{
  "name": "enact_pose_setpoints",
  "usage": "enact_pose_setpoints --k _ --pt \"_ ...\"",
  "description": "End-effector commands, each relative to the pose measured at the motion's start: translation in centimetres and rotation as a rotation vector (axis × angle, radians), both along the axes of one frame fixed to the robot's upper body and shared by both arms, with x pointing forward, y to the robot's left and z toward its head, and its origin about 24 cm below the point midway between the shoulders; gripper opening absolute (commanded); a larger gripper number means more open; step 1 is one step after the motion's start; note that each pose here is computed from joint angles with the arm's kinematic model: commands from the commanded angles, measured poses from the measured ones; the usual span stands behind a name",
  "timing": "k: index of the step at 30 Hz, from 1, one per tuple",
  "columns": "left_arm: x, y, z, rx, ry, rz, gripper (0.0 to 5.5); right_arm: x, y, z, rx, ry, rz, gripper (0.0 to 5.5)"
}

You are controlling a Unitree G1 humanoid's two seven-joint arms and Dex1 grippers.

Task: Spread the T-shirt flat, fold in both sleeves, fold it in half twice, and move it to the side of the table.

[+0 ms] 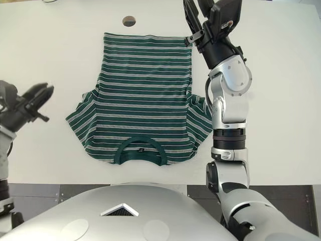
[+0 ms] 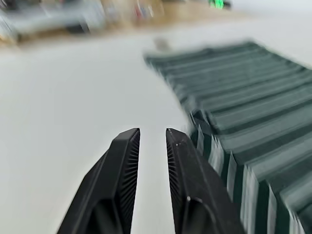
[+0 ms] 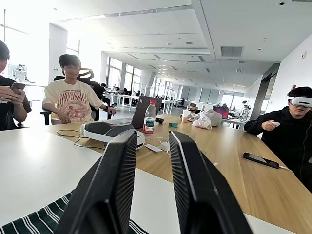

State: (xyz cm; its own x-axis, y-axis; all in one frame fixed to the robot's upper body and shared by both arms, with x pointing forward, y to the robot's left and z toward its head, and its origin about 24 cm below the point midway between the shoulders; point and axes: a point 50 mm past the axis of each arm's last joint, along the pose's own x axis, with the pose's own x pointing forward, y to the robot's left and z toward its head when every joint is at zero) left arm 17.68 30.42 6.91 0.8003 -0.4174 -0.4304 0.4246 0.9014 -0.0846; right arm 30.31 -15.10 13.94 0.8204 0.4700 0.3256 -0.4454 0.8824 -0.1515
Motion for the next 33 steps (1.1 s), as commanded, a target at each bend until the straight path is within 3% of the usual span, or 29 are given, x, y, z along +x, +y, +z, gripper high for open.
enact_pose_setpoints --k 1,6,13,19,25,33 --pt "-1.5 1.6 0.4 0.004 0.135 0.018 0.98 -0.5 -0.1 0.1 -0.006 0.004 -0.012 1.21" --pt "-3.6 1.8 -1.5 -0.042 0.279 0.029 1.72 -0.8 0.1 0.0 0.006 0.011 -0.016 1.23" --pt "-5.1 0.1 -5.4 -0.155 0.420 0.066 1.72 -0.9 0.4 0.3 0.016 0.013 -0.007 1.23" --pt "-4.4 -1.0 -6.1 -0.322 0.439 0.138 1.72 -0.8 0.9 0.2 0.016 0.020 0.008 1.23" --pt "-4.5 -1.3 -7.0 -0.339 0.470 0.143 1.72 -0.8 1.1 0.0 0.012 0.027 0.012 1.23" --pt "-4.3 -1.0 -7.1 -0.352 0.450 0.152 0.36 -0.8 1.3 -0.2 0.004 0.035 0.019 1.23"
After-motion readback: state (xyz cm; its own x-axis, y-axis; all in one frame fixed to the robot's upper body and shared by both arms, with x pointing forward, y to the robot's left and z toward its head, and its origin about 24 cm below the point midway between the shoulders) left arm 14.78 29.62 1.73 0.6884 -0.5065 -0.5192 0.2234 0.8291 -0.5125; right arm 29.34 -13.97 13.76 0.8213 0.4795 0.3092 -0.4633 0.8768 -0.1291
